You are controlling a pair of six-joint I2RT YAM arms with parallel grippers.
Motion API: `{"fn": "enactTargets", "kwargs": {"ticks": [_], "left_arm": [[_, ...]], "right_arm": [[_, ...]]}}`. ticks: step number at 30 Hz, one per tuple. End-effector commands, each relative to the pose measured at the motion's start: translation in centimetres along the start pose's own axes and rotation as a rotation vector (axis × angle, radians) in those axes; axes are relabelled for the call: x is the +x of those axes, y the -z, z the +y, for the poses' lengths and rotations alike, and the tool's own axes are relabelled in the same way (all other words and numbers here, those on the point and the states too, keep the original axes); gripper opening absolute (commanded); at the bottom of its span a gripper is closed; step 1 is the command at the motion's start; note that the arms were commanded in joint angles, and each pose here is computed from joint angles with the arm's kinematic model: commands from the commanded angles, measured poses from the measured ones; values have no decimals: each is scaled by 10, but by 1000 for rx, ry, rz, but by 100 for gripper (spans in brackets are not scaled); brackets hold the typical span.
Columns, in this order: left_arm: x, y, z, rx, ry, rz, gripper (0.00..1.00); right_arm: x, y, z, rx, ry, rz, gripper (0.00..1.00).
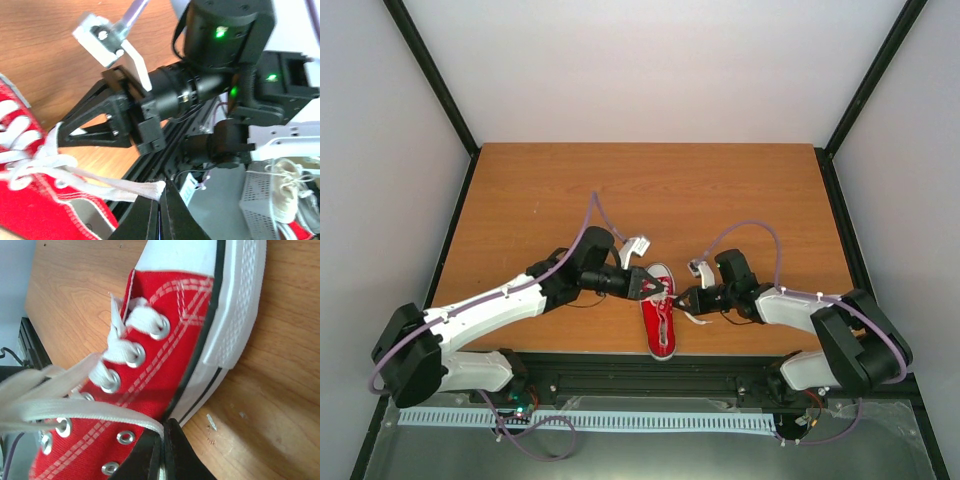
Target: Tie the shoes
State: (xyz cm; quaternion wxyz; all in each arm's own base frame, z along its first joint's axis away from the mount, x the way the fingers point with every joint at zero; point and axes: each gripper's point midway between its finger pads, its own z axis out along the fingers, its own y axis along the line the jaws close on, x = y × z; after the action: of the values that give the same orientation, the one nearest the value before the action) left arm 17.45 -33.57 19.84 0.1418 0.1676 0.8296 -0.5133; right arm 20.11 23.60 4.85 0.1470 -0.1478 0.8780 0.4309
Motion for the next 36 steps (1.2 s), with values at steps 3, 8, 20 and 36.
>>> {"fn": "enactTargets", "kwargs": {"ticks": [3, 8, 20, 36], "left_arm": [[2, 9, 36, -185, -67, -6, 1], [5, -3, 48, -183, -47, 12, 1], [-8, -12, 47, -164, -33, -26, 1], [-8, -16, 49, -156, -7, -29, 1]], "right_arm": [[-4, 0, -6, 39, 3, -15, 5], [-9, 11, -11, 118, 22, -52, 46], [-27, 48, 76, -23, 304, -205, 58], [-25, 22, 91, 0, 359, -171, 42]]}}
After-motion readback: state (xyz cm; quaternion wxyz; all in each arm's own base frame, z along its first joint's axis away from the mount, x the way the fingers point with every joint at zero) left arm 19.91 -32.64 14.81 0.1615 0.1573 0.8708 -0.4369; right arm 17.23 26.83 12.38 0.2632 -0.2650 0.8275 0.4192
